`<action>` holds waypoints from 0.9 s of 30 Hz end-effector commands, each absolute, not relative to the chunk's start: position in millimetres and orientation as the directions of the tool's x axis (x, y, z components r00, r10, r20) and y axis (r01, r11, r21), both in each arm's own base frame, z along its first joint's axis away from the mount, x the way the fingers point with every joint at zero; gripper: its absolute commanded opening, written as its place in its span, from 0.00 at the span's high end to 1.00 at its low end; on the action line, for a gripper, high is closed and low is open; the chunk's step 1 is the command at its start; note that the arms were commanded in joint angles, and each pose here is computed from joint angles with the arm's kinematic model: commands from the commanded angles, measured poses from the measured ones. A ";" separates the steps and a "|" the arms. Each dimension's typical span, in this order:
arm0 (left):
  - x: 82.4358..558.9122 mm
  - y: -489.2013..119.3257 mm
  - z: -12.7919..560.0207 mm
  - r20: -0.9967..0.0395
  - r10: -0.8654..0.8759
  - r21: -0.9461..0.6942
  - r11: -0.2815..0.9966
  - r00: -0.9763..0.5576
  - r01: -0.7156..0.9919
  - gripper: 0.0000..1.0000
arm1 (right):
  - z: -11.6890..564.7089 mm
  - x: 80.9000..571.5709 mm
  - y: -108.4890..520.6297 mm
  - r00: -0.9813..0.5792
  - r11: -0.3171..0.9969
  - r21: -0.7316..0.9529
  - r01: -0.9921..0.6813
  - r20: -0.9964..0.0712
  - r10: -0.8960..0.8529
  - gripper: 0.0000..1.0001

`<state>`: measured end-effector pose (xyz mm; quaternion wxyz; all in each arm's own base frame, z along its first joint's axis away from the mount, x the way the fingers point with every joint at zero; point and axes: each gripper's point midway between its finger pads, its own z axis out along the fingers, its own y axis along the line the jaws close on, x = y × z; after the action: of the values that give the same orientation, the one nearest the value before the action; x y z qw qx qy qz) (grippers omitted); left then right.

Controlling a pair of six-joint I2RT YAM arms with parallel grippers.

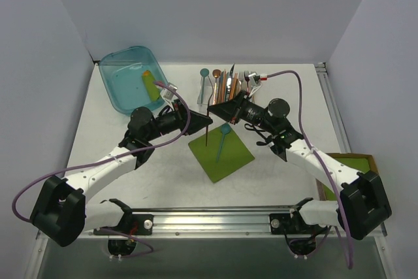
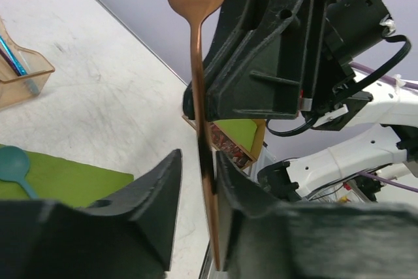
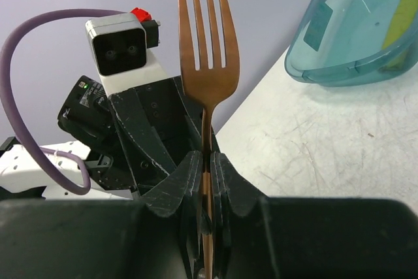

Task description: Place the utensils on the paper napkin and roll it up

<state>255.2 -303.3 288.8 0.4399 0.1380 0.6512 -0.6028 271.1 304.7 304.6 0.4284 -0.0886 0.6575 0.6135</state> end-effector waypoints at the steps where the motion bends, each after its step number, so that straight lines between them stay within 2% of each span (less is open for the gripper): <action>1: 249.1 -306.0 333.5 -0.772 -0.397 -0.591 0.158 -0.497 0.791 0.67 | 328.2 259.0 307.9 -0.579 0.154 0.686 -0.711 -0.696 0.424 1.00; 2: 247.8 -306.6 336.4 -0.774 -0.395 -0.586 0.149 -0.496 0.797 0.75 | 326.9 258.8 308.4 -0.581 0.154 0.687 -0.710 -0.695 0.422 1.00; 4: 249.1 -307.5 334.2 -0.775 -0.385 -0.588 0.153 -0.501 0.794 0.96 | 324.0 258.6 308.0 -0.582 0.159 0.688 -0.708 -0.696 0.421 0.99; 5: 250.3 -307.4 331.4 -0.783 -0.376 -0.582 0.164 -0.495 0.796 0.97 | 322.7 258.2 307.4 -0.580 0.161 0.687 -0.708 -0.697 0.421 0.93; 6: 251.3 -308.3 325.9 -0.783 -0.361 -0.591 0.176 -0.507 0.787 0.98 | 323.0 257.9 306.5 -0.578 0.165 0.687 -0.708 -0.697 0.424 0.78; 9: 256.8 -306.8 308.0 -0.794 -0.324 -0.595 0.243 -0.514 0.766 0.98 | 319.5 264.6 300.5 -0.557 0.222 0.685 -0.694 -0.706 0.437 0.59; 12: 266.2 -300.7 286.0 -0.806 -0.288 -0.591 0.351 -0.517 0.726 0.98 | 319.1 273.1 289.7 -0.515 0.308 0.670 -0.675 -0.727 0.453 0.53; 17: 287.8 -289.6 247.4 -0.840 -0.202 -0.517 0.579 -0.503 0.631 0.98 | 304.7 293.8 258.2 -0.452 0.532 0.648 -0.545 -0.762 0.464 0.52; 18: 287.9 -288.4 229.3 -0.827 -0.163 -0.509 0.621 -0.538 0.595 0.98 | 306.7 296.2 249.8 -0.426 0.570 0.632 -0.524 -0.775 0.467 0.52; 22: 293.3 -294.1 201.2 -0.822 -0.093 -0.444 0.722 -0.561 0.531 0.98 | 285.2 304.1 224.5 -0.425 0.696 0.604 -0.388 -0.788 0.446 0.52; 27: 290.1 -313.4 179.3 -0.815 -0.024 -0.387 0.767 -0.579 0.513 0.98 | 252.7 319.6 197.5 -0.459 0.817 0.541 -0.200 -0.788 0.409 0.54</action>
<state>277.4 -313.9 177.7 0.4098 0.1465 0.8250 -0.3605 306.8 225.4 273.2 0.5155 0.0320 0.7660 0.3827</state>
